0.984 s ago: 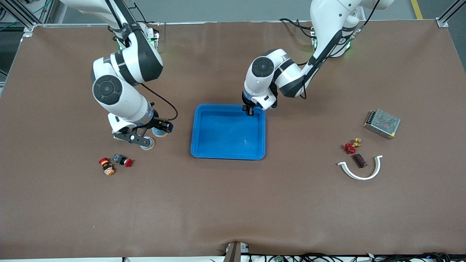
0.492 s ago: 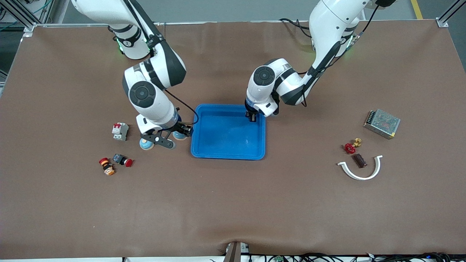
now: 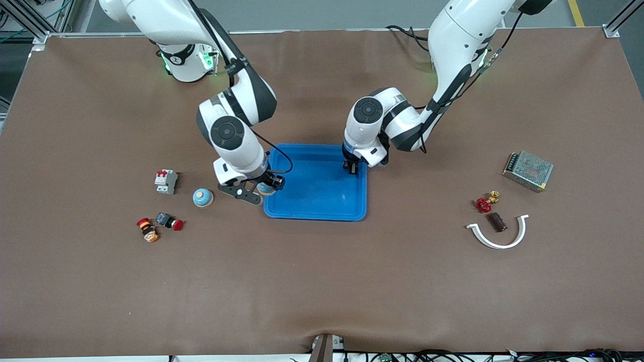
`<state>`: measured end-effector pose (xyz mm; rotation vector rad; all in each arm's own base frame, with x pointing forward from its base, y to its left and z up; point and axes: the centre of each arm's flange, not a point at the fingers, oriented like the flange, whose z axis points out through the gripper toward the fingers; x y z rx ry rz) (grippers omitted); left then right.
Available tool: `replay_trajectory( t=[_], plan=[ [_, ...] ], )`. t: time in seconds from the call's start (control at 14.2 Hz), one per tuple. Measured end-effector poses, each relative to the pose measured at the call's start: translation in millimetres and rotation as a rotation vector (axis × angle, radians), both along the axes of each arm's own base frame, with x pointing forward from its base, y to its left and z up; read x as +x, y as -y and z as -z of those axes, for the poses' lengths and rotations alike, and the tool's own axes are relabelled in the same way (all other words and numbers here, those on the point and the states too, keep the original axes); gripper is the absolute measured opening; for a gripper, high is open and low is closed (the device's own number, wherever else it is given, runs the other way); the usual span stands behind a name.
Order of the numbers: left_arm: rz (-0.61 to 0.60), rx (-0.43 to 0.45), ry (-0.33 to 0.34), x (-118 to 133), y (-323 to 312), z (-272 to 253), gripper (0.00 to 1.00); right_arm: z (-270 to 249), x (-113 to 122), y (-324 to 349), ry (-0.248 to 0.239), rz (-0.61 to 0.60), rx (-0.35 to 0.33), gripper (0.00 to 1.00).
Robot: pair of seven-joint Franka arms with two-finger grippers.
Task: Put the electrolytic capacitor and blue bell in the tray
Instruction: 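Open the left gripper over the tray while the right gripper lowers the bell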
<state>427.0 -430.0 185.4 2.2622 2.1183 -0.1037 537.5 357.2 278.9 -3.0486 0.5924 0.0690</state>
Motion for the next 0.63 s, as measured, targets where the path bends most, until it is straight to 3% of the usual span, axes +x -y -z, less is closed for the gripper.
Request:
replay_trajectory(
  t=[0.35, 0.63],
  plan=[
    [0.011, 0.002, 0.01, 3, 1, 0, 0.34, 40, -22, -23, 0.012, -0.013, -0.002, 0.66],
    [0.019, 0.005, 0.022, 9, 1, 4, 0.69, 57, -42, -36, 0.011, -0.001, -0.007, 0.66]
  ],
)
